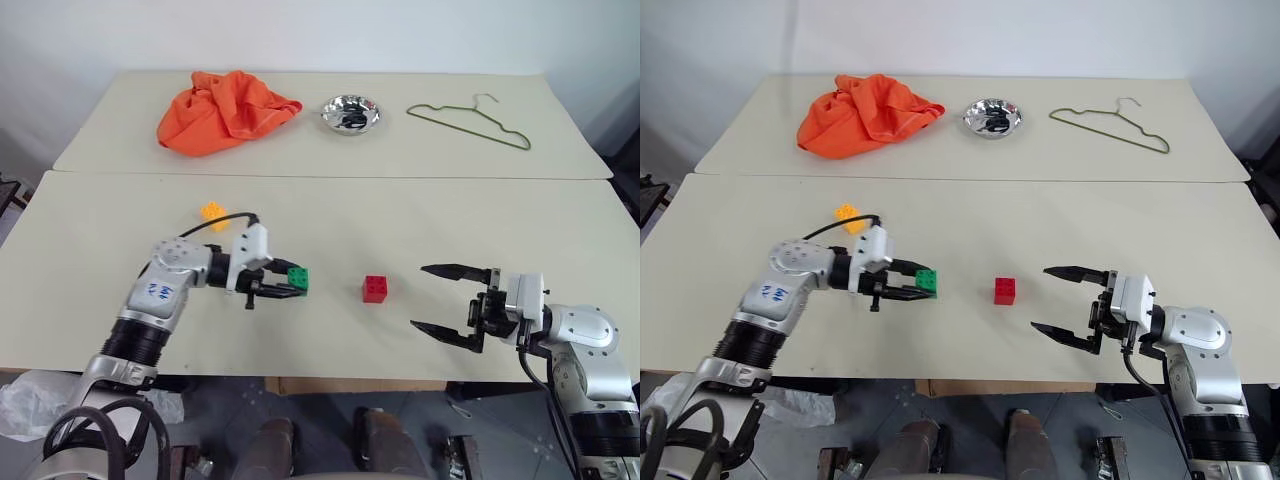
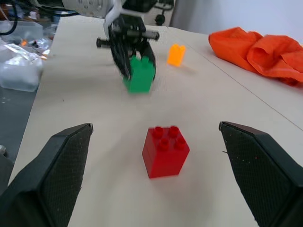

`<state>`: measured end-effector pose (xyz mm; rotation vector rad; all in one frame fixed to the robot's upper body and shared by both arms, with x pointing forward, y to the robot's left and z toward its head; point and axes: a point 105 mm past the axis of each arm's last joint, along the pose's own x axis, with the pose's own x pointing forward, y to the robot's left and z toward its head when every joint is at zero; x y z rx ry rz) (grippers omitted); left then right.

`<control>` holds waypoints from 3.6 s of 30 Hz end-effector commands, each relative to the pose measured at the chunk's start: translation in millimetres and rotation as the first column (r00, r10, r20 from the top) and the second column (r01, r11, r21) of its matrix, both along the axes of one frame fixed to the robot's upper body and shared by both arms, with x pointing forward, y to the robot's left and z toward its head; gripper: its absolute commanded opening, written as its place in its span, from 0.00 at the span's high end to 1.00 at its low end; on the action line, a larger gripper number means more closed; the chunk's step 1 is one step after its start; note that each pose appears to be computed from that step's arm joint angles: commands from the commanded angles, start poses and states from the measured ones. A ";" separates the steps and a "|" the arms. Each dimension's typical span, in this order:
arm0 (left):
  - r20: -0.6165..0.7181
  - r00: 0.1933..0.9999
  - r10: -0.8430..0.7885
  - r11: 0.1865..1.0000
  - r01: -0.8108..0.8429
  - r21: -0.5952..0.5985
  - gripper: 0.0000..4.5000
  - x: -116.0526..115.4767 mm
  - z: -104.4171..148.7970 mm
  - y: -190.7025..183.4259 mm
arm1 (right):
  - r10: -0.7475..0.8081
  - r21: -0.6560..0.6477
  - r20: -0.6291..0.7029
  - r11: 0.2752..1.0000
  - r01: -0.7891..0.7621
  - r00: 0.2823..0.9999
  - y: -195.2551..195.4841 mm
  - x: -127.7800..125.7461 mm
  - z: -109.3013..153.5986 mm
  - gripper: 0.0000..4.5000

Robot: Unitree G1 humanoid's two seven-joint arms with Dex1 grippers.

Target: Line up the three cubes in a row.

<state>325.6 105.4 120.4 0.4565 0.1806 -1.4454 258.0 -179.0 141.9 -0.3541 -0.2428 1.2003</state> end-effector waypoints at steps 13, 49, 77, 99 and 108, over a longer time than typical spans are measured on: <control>0.029 0.998 -0.058 0.998 0.058 0.000 0.67 4.3 -7.5 -28.0 | -0.015 0.004 0.031 1.000 0.015 0.999 1.8 -10.7 3.7 0.00; -0.133 0.270 0.954 0.122 -0.752 -0.648 0.01 -84.1 14.6 185.6 | 0.071 0.209 0.075 0.974 -0.085 0.995 60.0 10.6 33.2 0.00; -0.248 -0.021 0.969 -0.125 -0.902 -0.413 0.01 62.6 13.4 90.5 | -0.027 0.204 0.048 0.979 0.017 0.998 48.4 3.9 22.1 0.00; -0.185 -0.188 0.964 -0.242 -0.911 -0.333 0.41 86.6 15.1 84.3 | 0.006 0.200 0.016 0.980 -0.009 1.000 52.4 6.6 17.4 0.00; -0.241 -0.127 0.962 -0.205 -0.921 -0.332 0.55 78.8 11.9 93.2 | 0.012 0.197 0.008 0.980 -0.013 1.000 53.6 6.6 14.3 0.00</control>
